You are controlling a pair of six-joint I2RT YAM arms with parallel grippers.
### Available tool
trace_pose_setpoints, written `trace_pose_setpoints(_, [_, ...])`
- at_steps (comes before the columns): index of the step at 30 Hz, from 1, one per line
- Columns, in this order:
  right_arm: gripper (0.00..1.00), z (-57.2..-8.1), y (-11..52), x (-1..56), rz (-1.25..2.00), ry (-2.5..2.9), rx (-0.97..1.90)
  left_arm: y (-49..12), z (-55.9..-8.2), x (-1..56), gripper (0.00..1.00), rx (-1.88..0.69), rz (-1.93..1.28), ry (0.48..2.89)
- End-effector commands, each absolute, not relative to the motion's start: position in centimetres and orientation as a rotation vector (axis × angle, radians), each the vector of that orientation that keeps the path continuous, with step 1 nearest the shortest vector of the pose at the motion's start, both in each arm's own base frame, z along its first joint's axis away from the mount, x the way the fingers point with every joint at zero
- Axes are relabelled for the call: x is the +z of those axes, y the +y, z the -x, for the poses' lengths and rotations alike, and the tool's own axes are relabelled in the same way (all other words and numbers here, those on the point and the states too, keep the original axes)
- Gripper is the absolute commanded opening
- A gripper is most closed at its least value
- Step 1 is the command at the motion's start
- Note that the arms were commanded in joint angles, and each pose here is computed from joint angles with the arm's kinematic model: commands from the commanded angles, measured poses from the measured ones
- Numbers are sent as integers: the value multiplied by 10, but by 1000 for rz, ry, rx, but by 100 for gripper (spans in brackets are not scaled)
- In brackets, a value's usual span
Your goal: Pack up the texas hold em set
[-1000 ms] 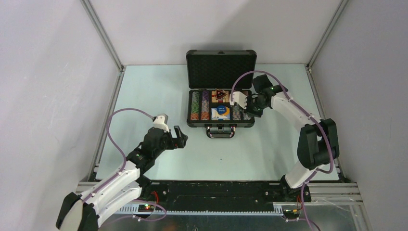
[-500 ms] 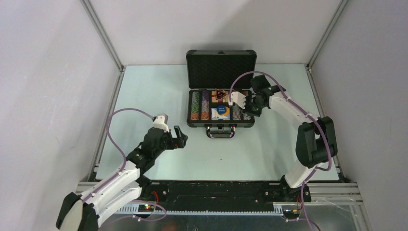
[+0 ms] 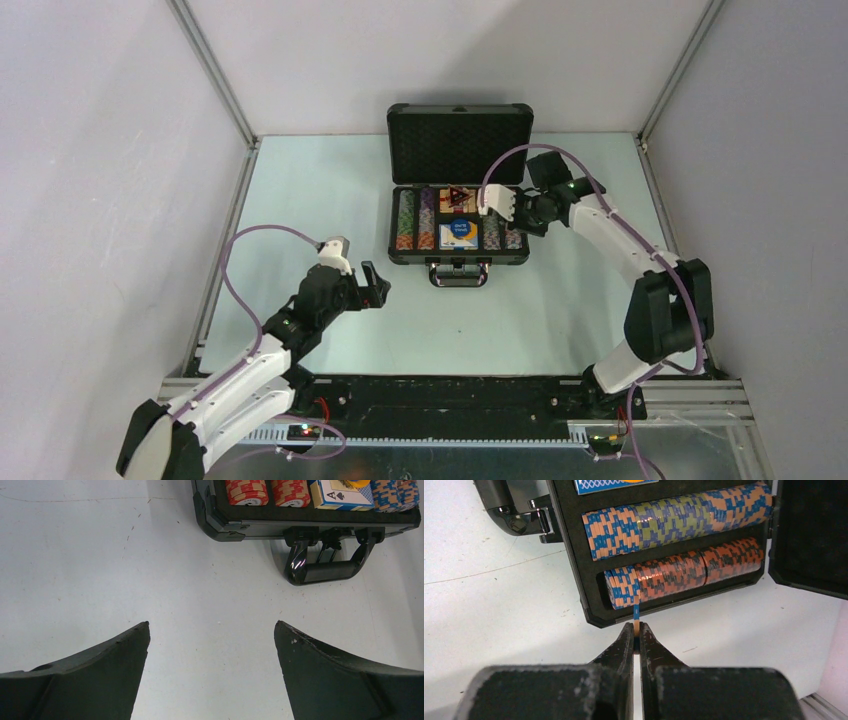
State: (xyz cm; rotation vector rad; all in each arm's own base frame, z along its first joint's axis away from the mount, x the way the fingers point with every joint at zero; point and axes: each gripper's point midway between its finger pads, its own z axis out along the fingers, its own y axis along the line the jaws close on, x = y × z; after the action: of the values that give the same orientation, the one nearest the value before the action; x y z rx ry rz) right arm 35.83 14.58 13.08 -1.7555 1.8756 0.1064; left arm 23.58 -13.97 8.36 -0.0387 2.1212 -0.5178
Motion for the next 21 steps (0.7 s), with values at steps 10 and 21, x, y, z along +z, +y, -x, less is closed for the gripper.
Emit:
trace_pose_setpoints(10, [1, -335, 152, 125, 1828, 1885, 203, -139, -240, 88, 98, -508, 30, 2098])
trace_pose_setpoints(21, [1, -344, 151, 109, 1827, 1923, 184, -139, -240, 88, 98, -510, 28, 2097])
